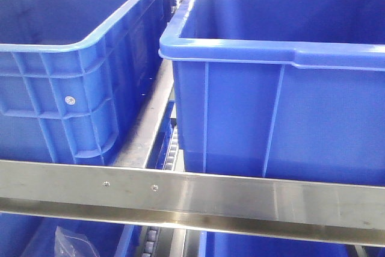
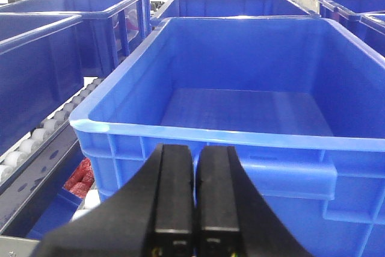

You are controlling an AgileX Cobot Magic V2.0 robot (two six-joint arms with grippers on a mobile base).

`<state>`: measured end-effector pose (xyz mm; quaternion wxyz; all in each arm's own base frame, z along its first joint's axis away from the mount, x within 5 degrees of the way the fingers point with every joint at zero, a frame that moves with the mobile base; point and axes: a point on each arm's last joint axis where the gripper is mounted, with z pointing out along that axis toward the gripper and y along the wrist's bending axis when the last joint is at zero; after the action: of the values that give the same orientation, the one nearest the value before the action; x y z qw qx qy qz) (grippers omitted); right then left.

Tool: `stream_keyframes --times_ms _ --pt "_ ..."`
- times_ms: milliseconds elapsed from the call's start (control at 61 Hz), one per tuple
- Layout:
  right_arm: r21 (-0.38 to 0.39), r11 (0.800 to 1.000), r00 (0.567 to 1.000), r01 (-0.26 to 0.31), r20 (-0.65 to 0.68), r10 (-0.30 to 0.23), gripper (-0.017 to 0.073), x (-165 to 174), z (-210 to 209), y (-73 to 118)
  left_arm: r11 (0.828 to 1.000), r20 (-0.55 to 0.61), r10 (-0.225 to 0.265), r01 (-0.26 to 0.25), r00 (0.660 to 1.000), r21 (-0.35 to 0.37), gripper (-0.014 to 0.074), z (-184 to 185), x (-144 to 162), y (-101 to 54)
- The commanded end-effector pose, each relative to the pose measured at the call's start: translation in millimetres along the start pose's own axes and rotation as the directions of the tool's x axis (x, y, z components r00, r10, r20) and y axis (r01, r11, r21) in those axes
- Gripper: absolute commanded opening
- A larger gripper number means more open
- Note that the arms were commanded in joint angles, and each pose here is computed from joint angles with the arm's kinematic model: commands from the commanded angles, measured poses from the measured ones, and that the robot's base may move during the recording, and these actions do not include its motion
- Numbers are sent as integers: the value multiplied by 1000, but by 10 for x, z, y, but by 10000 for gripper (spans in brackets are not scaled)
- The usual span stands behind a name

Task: Pick red cube and place on left shelf
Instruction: 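Move the right gripper with the cube over a blue bin on the shelf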

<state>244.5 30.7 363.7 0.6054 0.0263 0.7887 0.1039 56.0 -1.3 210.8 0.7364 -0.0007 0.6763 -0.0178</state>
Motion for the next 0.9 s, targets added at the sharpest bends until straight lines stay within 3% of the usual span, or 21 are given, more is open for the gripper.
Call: stream_keyframes --times_ms 0,82,148,279,361,689,804,886 --pt "-13 1000 995 6 103 -5 59 -349 150 57 1000 76 0 0 997 0 102 -9 -4 1" --pt "-14 1000 999 16 39 -15 62 -407 362 92 1000 76 0 0 997 0 102 -9 -4 1" --pt "-23 999 1000 29 -12 -29 120 -421 503 142 1000 76 0 0 997 0 102 -9 -4 1" --pt "-39 997 994 62 -90 -65 461 -375 687 225 1000 76 0 0 997 0 102 -9 -4 1" --pt "-39 997 989 64 -130 -69 566 -316 750 230 1000 76 0 0 997 0 102 -9 -4 1" --pt "-39 997 984 65 -163 -71 527 -285 745 232 1000 76 0 0 997 0 102 -9 -4 1" --pt "-42 997 988 65 -139 -71 356 -325 638 237 1000 76 0 0 997 0 102 -9 -4 1" --pt "-45 997 993 70 -96 -74 122 -358 493 235 1000 76 0 0 997 0 102 -9 -4 1"
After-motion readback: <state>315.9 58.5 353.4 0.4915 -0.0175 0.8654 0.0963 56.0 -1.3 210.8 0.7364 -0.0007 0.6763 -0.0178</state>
